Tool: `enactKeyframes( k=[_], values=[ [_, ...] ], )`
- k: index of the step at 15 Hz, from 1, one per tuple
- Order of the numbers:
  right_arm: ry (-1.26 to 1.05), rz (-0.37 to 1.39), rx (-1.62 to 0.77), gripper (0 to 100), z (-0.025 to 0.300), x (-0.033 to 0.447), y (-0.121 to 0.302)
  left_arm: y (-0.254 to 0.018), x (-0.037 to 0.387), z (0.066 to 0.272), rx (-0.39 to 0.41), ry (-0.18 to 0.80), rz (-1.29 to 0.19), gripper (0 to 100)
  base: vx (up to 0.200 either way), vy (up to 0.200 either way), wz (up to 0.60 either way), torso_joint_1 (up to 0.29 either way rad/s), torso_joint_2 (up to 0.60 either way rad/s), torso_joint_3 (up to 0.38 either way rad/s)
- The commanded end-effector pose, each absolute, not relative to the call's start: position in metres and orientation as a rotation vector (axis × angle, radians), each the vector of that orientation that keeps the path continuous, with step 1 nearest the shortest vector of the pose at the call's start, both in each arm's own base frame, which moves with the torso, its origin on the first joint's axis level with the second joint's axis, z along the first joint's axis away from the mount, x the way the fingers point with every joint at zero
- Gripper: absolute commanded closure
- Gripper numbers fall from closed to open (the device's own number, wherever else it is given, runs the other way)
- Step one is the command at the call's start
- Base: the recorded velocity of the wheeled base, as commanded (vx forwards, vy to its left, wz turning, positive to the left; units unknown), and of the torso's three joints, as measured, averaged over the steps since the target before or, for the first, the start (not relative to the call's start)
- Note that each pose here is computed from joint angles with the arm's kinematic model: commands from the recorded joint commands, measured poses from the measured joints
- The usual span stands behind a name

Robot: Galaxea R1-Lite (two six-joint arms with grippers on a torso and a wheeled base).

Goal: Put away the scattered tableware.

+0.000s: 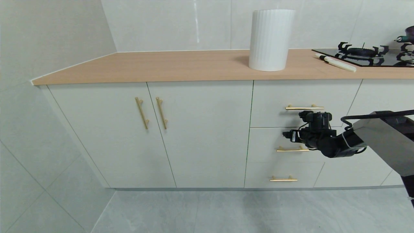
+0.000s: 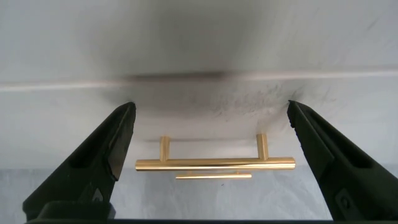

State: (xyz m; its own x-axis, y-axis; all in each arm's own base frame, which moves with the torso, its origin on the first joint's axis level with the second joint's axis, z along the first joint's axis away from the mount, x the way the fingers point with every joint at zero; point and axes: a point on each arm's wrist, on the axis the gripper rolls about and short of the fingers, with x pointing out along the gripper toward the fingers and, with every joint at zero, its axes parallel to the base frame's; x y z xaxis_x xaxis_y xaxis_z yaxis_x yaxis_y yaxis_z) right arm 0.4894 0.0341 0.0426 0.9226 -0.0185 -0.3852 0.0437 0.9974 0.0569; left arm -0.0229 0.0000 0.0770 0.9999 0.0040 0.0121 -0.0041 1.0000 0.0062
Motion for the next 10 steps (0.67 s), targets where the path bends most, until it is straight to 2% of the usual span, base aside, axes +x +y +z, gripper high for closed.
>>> enactKeyframes(
  k=[1,5,8,10],
  values=[
    [0.39,-0.035,0.067,0,0.042,0.49,0.034,0.0,-0.023,0.077,0.006,-0.012,0.005,0,0.0,0.0,0.0,0.0,0.0,0.0],
    [0.37,-0.045,0.068,0,0.058,0.479,0.033,0.0,-0.023,0.077,0.006,-0.012,0.005,0,0.0,0.0,0.0,0.0,0.0,0.0],
    [0.319,-0.049,0.098,0,0.116,0.415,0.028,0.0,-0.023,0.077,0.006,-0.012,0.005,0,0.0,0.0,0.0,0.0,0.0,0.0],
    [0.181,-0.093,0.104,0,0.167,0.343,0.022,0.0,-0.023,0.077,0.006,-0.012,0.005,0,0.0,0.0,0.0,0.0,0.0,0.0]
  ],
)
